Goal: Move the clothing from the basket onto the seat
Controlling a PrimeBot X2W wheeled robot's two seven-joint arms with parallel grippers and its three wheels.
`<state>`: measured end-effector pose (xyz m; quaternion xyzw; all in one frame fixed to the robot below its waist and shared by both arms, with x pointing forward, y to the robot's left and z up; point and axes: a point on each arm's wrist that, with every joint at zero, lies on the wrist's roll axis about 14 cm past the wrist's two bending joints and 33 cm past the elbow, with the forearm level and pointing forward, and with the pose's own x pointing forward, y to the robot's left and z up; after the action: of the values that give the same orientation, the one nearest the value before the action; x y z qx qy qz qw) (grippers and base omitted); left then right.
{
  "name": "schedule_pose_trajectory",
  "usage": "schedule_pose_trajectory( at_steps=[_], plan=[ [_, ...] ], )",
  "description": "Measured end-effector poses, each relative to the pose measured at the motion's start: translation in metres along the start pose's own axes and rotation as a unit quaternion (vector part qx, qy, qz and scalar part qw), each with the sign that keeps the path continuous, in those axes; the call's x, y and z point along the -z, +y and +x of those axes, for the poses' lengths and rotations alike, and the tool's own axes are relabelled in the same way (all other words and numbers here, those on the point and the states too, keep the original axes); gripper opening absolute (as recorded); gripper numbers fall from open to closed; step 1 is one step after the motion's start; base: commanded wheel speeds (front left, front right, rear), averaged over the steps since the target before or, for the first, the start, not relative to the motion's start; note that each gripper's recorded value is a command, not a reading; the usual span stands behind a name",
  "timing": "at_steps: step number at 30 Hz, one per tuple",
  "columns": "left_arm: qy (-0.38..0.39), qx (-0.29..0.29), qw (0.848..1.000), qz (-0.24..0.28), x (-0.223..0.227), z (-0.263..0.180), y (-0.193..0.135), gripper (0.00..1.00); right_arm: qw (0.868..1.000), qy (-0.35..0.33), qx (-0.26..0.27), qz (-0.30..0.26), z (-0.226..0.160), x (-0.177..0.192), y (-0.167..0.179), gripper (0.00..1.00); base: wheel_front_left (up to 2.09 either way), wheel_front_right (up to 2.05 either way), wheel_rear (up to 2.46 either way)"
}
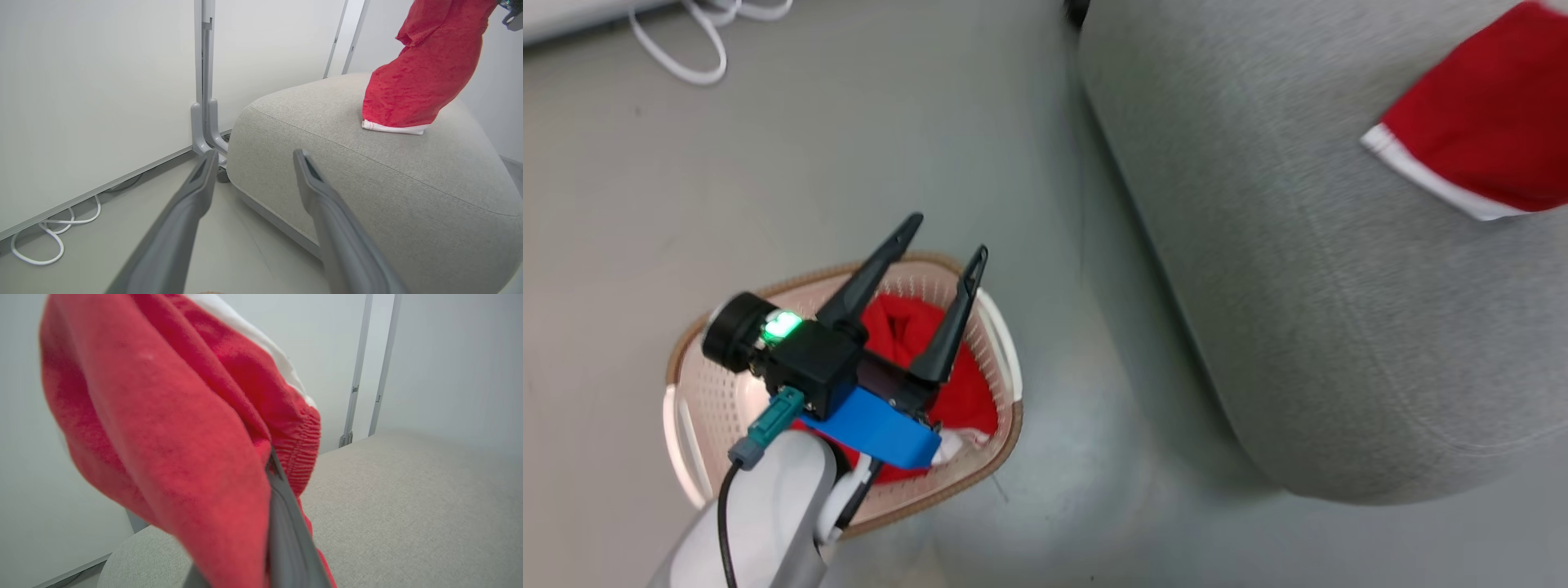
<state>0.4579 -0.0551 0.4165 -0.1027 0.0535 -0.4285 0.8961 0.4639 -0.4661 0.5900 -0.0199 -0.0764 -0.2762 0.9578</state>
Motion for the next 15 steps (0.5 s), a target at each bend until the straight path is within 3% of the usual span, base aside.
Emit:
schedule_pose_trajectory(
  at_steps=[4,15],
  plan=[
    [0.003,-0.007,1.0,-0.001,0.014,0.001,0.019,1.0,0.999,0.0,0.037,-0.009,0.018,0.024,-0.011,0.0,0.0,0.0,0.0],
    [0.032,-0.035,0.999,-0.011,0.054,-0.016,0.051,1.0,0.985,0.127,0.103,-0.051,0.003,0.158,-0.029,0.0,0.0,0.0,0.0]
  ],
)
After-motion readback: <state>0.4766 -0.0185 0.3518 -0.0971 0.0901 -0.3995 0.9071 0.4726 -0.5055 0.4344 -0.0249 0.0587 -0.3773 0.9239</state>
